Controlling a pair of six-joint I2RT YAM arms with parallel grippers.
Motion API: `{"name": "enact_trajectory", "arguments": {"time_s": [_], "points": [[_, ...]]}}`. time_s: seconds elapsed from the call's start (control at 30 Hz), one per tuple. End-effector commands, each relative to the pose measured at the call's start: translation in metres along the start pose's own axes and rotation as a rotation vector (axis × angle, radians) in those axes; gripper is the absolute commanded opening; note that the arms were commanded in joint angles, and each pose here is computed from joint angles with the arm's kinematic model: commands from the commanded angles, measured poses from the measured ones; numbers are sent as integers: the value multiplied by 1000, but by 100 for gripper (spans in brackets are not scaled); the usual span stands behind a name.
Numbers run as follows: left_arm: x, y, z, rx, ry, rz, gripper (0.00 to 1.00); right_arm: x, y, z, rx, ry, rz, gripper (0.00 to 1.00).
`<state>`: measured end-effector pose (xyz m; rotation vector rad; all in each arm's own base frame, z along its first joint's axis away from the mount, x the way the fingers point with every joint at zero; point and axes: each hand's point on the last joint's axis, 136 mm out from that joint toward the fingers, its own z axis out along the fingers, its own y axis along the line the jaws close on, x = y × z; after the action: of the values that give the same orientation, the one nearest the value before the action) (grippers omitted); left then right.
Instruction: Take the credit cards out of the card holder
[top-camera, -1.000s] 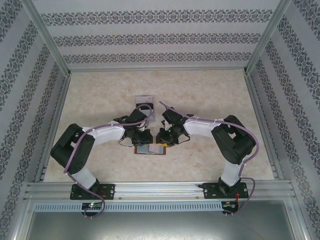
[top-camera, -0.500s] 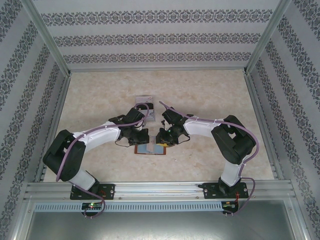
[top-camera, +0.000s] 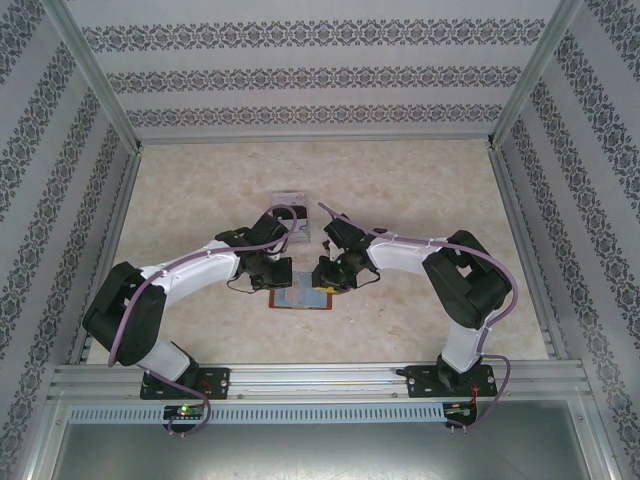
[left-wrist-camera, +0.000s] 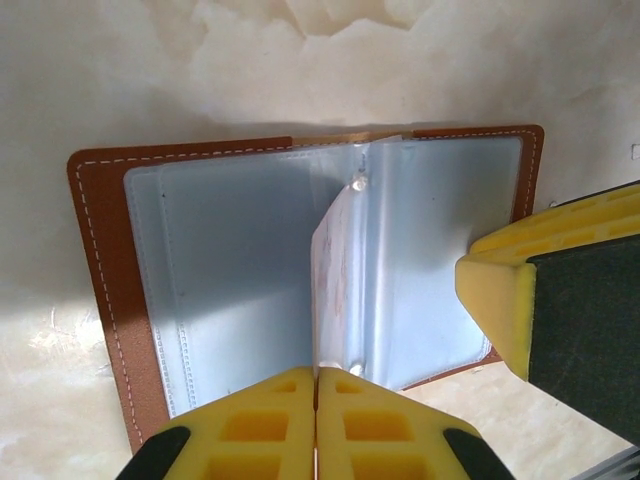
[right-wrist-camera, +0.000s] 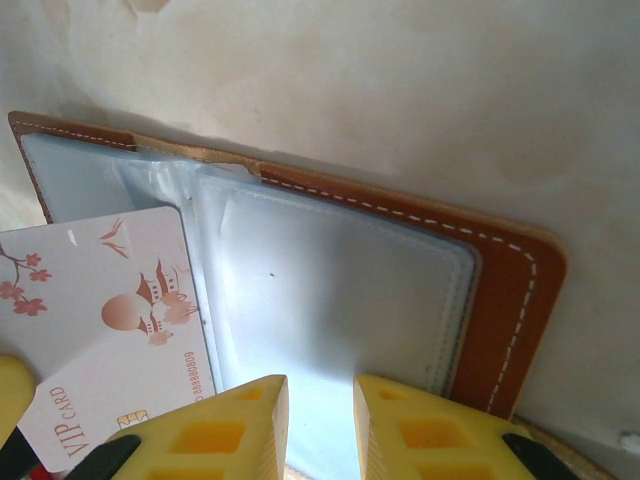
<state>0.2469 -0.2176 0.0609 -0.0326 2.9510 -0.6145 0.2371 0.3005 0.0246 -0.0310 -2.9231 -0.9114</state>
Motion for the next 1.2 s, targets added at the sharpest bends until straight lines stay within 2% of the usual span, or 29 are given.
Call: {"name": "enact_trajectory", "arguments": {"time_s": [0.0, 0.13, 0.27, 0.5, 0.8, 0.93, 1.07, 1.17], "points": [[0, -5, -1, 18, 10, 4, 11, 2, -7, 2, 33, 12, 0, 25], [2, -27, 5, 132, 39, -7, 17, 2, -7, 3, 33, 14, 0, 25], [3, -35, 7, 149, 45, 4, 18, 2, -6, 1, 32, 9, 1, 25], [8, -29, 11, 108, 69, 6, 13, 2, -6, 1, 32, 9, 0, 25], [3, -24, -7, 55, 21, 50, 4, 0, 2, -13, 28, -14, -19, 25], [1, -26, -19, 46, 8, 95, 0, -4, 4, -27, 21, -37, -24, 25], [-2, -24, -31, 13, 5, 163, 0, -7, 6, -41, 13, -62, -38, 25], [-1, -28, -39, 27, 15, 270, 0, -10, 1, -52, 21, -82, -40, 25]]}}
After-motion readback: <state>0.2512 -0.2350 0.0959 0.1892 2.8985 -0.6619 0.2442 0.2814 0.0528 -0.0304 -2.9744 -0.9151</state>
